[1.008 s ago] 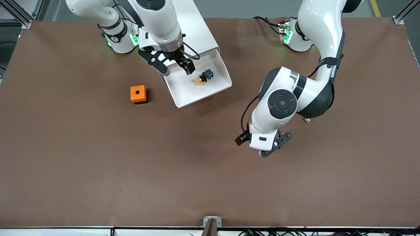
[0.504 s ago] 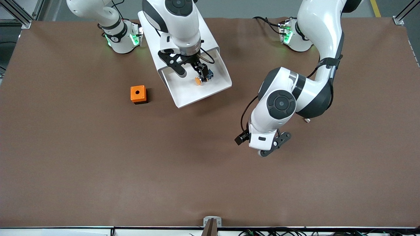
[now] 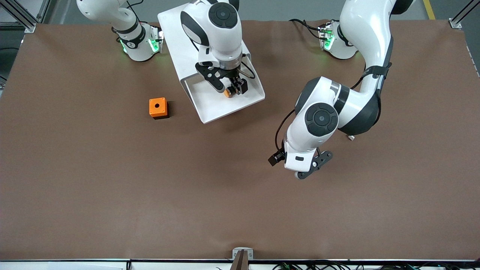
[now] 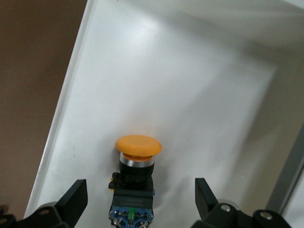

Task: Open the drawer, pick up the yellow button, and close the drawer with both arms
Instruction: 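Lower the right gripper into the drawer over the yellow button, then close the right gripper on the yellow button's base, then lift the button with the right gripper while the left gripper reaches the drawer, then push the drawer shut with the left gripper while the right gripper carries the button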

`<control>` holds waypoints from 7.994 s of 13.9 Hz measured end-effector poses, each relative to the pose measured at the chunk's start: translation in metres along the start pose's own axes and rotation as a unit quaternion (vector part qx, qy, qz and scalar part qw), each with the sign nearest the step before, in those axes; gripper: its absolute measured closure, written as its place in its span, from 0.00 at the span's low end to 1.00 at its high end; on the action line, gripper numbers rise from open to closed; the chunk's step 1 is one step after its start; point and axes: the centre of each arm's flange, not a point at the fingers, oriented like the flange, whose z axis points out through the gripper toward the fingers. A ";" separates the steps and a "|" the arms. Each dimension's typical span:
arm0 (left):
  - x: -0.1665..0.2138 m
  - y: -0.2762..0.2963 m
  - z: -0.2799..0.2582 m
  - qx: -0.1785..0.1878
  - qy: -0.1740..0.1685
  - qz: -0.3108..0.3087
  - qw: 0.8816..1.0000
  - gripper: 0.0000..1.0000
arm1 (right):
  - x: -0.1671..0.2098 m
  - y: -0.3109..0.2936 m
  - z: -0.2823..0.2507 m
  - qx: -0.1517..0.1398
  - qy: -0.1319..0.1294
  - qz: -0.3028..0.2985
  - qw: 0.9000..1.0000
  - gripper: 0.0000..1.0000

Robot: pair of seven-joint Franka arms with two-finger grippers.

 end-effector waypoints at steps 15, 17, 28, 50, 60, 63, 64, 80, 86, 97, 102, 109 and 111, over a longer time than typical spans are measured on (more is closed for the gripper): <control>0.000 -0.001 0.002 0.002 -0.001 0.000 1.000 0.00 | -0.005 -0.009 0.022 -0.001 0.009 0.012 1.000 0.04; 0.000 -0.001 0.002 0.002 -0.001 0.000 1.000 0.00 | -0.006 -0.009 0.022 -0.001 0.009 0.012 1.000 0.07; 0.000 -0.001 0.002 0.002 -0.001 0.000 1.000 0.00 | -0.008 -0.012 0.017 0.005 0.008 0.012 1.000 0.33; 0.000 -0.001 0.004 0.003 -0.002 0.000 1.000 0.00 | 0.012 -0.022 -0.001 0.025 0.008 0.023 0.999 0.60; -0.046 0.018 0.012 0.008 -0.008 0.034 0.999 0.00 | 0.185 -0.017 -0.030 -0.013 0.004 -0.100 0.995 0.60; -0.085 0.032 0.018 0.013 -0.010 0.062 0.998 0.00 | 0.267 0.002 -0.038 -0.016 -0.004 -0.147 0.989 0.60; -0.098 0.036 0.021 0.015 -0.012 0.071 0.997 0.00 | 0.291 0.011 -0.040 -0.016 -0.006 -0.165 0.986 0.60; -0.224 0.062 0.055 0.037 -0.028 0.154 0.987 0.00 | 0.530 0.157 0.034 0.007 0.000 -0.325 0.946 0.60; -0.259 0.064 0.065 0.035 -0.065 0.161 0.984 0.00 | 0.565 0.184 0.093 0.011 0.016 -0.341 0.940 0.60; -0.330 0.057 0.094 0.038 -0.175 0.153 0.972 0.00 | 0.611 0.217 0.167 0.011 0.036 -0.363 0.931 0.60; -0.331 0.056 0.097 0.038 -0.189 0.146 0.970 0.00 | 0.621 0.228 0.206 0.007 0.040 -0.380 0.924 0.60; -0.335 0.053 0.106 0.035 -0.237 0.120 0.963 0.00 | 0.620 0.225 0.207 0.008 0.040 -0.399 0.916 0.60; -0.335 0.053 0.107 0.035 -0.237 0.120 0.963 0.00 | 0.620 0.225 0.207 0.007 0.040 -0.401 0.915 0.60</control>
